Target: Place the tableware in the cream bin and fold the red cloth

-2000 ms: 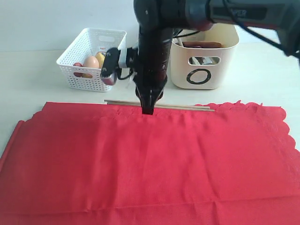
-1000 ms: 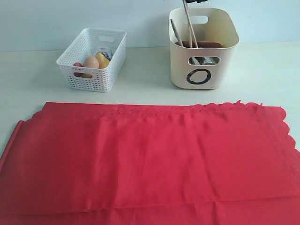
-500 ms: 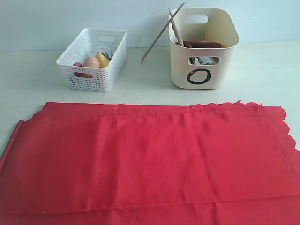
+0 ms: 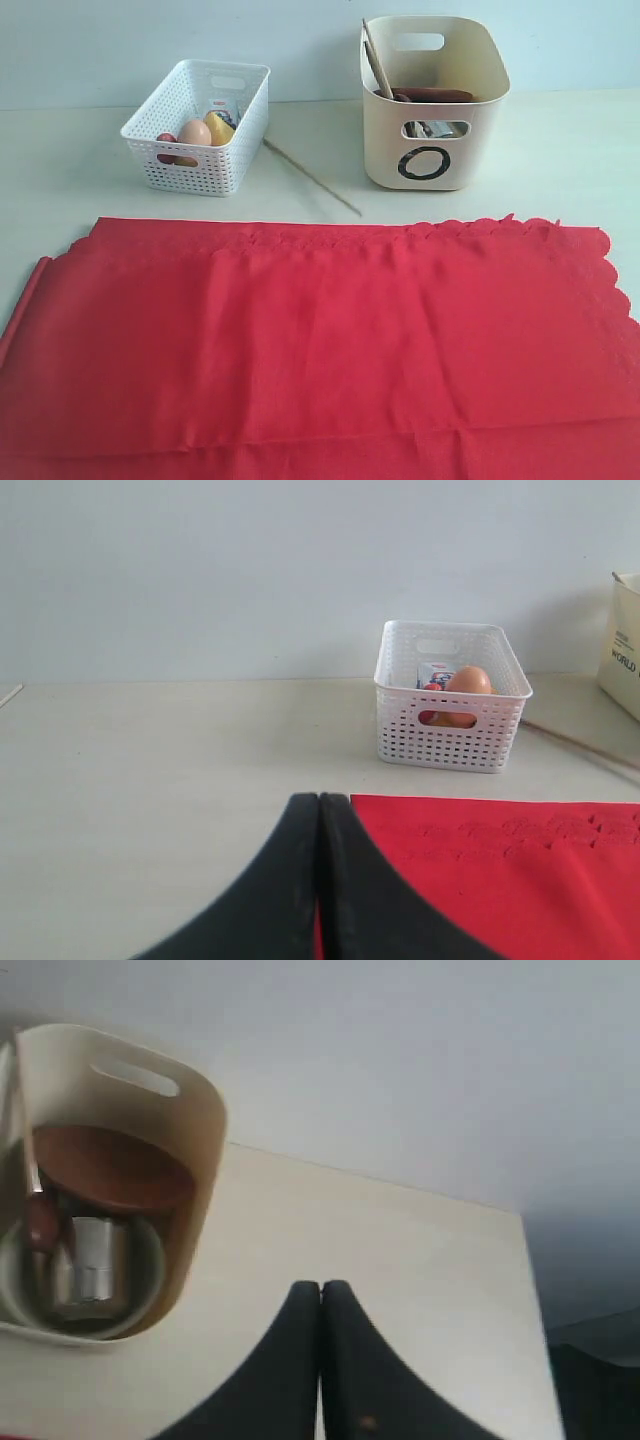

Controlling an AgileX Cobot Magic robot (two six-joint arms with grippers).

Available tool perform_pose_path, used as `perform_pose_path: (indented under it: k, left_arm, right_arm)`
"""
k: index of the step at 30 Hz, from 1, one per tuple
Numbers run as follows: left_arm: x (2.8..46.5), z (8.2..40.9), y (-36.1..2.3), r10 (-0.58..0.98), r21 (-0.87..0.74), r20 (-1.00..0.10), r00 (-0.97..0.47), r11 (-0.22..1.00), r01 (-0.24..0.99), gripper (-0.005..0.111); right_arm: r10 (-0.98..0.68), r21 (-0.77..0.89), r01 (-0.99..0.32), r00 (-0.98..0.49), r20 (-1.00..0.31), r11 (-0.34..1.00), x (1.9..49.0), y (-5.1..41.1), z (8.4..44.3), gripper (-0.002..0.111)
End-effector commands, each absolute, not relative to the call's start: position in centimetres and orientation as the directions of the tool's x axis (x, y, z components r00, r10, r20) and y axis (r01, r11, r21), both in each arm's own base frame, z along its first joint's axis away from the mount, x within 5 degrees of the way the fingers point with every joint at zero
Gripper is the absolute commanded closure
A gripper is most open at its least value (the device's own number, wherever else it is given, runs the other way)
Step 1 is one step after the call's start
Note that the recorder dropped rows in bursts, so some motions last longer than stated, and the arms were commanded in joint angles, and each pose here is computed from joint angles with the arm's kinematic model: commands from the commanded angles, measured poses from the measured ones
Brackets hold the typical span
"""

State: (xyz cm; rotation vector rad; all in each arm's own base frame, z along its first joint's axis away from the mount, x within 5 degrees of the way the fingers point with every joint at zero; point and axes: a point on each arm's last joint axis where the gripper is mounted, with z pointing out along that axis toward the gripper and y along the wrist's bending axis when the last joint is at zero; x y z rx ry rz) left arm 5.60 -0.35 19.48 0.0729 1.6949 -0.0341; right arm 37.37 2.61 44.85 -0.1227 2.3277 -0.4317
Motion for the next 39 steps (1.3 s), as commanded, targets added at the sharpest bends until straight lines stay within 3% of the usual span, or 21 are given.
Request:
perform_pose_path:
  k: [1,5,8,13,16,22,29,39]
  left_arm:
    - [5.6,19.4,-0.4,0.030,0.021,-0.993,-0.118,0.997,0.069,0.107]
    - [5.6,19.4,-0.4,0.030,0.021,-0.993,-0.118,0.997,0.069,0.107]
    - [5.6,19.4,-0.4,0.030,0.021,-0.993,-0.118,0.997,0.069,0.107]
    - [5.6,19.4,-0.4,0.030,0.021,-0.993,-0.118,0.997,0.069,0.107]
    - [5.6,19.4,-0.4,0.030,0.021,-0.993,-0.118,0.997,0.069,0.107]
    - [5.6,19.4,-0.4,0.030,0.021,-0.993,-0.118,0.997,0.069,0.107]
    - [5.6,19.4,-0.4,0.030,0.021,-0.993,-0.118,0.997,0.069,0.107]
    - [5.6,19.4,-0.4,0.030,0.021,-0.993,-0.118,0.997,0.069,0.107]
  right_arm:
    - [-0.258,-0.143,-0.219,-0.711,-0.654,0.965,36.5,5.4,44.1,0.108]
    - [-0.275,0.041,-0.363,-0.770,-0.576,0.931,37.5,9.3,40.0,0.099]
    - [-0.289,0.072,-0.367,-0.826,-0.485,0.927,39.2,11.8,35.7,0.083]
    - [-0.369,0.110,-0.468,-0.801,-0.471,0.877,41.7,16.7,30.0,0.062]
    - [-0.467,0.100,-0.568,-0.753,-0.464,0.817,42.4,19.5,27.1,0.062]
    - [-0.523,0.038,-0.586,-0.748,-0.408,0.809,45.1,22.1,20.9,0.062]
    - [-0.459,-0.108,-0.462,-0.772,-0.439,0.880,49.0,22.0,17.6,0.062]
    - [-0.376,-0.092,-0.379,-0.802,-0.463,0.921,51.1,22.1,13.8,0.062]
